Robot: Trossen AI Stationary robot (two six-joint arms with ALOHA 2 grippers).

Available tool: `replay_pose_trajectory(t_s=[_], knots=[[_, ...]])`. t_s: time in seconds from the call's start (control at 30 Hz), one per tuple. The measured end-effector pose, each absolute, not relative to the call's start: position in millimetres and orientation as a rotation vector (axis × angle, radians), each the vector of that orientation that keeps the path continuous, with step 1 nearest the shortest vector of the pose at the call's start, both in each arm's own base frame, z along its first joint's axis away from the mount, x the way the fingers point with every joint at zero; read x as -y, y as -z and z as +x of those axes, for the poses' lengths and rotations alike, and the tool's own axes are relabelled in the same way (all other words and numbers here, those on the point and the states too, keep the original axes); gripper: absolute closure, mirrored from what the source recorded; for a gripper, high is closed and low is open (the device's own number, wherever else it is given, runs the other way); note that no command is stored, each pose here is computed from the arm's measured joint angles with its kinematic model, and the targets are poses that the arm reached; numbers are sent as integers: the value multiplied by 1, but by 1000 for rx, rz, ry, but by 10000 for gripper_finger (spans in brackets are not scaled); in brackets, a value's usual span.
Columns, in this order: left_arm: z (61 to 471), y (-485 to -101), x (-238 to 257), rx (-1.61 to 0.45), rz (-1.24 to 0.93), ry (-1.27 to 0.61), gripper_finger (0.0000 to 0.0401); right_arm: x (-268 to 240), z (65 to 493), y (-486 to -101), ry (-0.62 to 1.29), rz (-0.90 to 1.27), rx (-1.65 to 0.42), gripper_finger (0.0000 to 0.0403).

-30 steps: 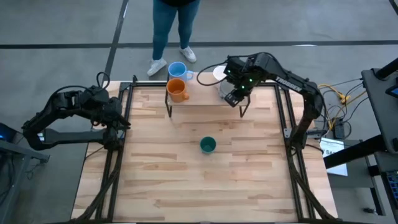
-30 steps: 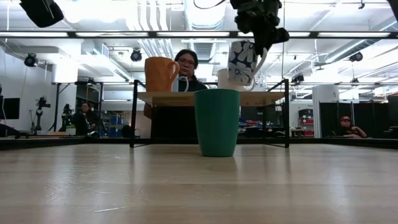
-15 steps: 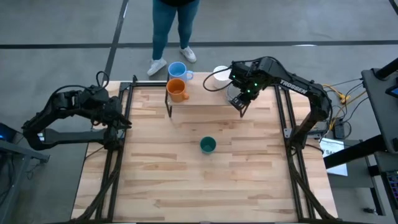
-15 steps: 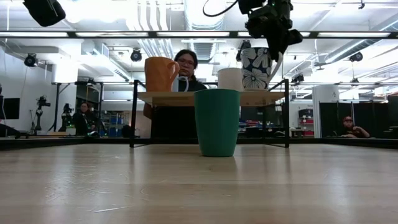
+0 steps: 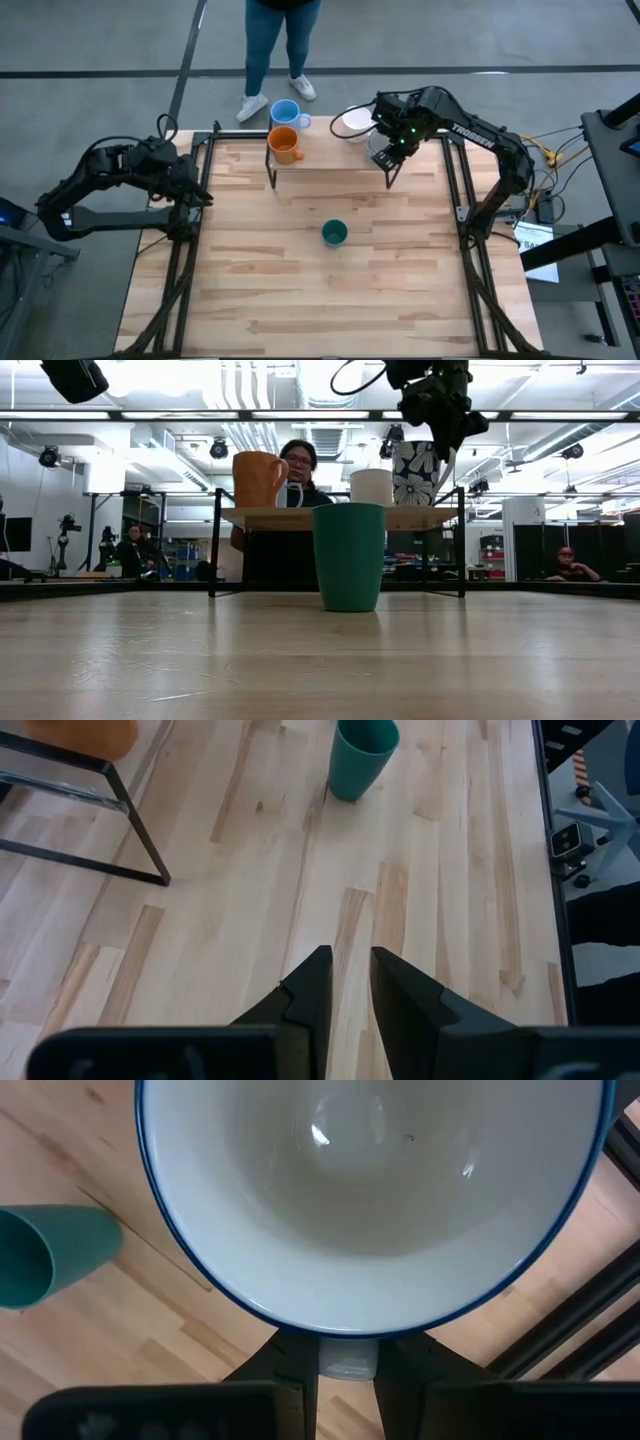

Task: Stack small to large cups/mugs on shelf
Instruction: Put the blue patterned mug on the shelf

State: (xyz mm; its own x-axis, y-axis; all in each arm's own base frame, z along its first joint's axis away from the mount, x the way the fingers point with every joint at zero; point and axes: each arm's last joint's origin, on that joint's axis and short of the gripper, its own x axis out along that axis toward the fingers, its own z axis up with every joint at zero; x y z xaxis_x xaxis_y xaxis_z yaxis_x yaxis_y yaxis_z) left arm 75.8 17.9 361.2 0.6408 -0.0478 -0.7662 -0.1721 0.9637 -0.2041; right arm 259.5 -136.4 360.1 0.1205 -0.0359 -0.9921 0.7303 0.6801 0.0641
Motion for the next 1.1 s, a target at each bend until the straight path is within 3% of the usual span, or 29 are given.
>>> replay_pose_trajectory(t_s=[0.87,1.1], knots=[[75,-361,-18,-873,-270,-72,345,142,257,-358,639,676,-1346,346],[75,-361,-18,-873,-270,-72,345,142,257,-359,640,676,-1341,309]])
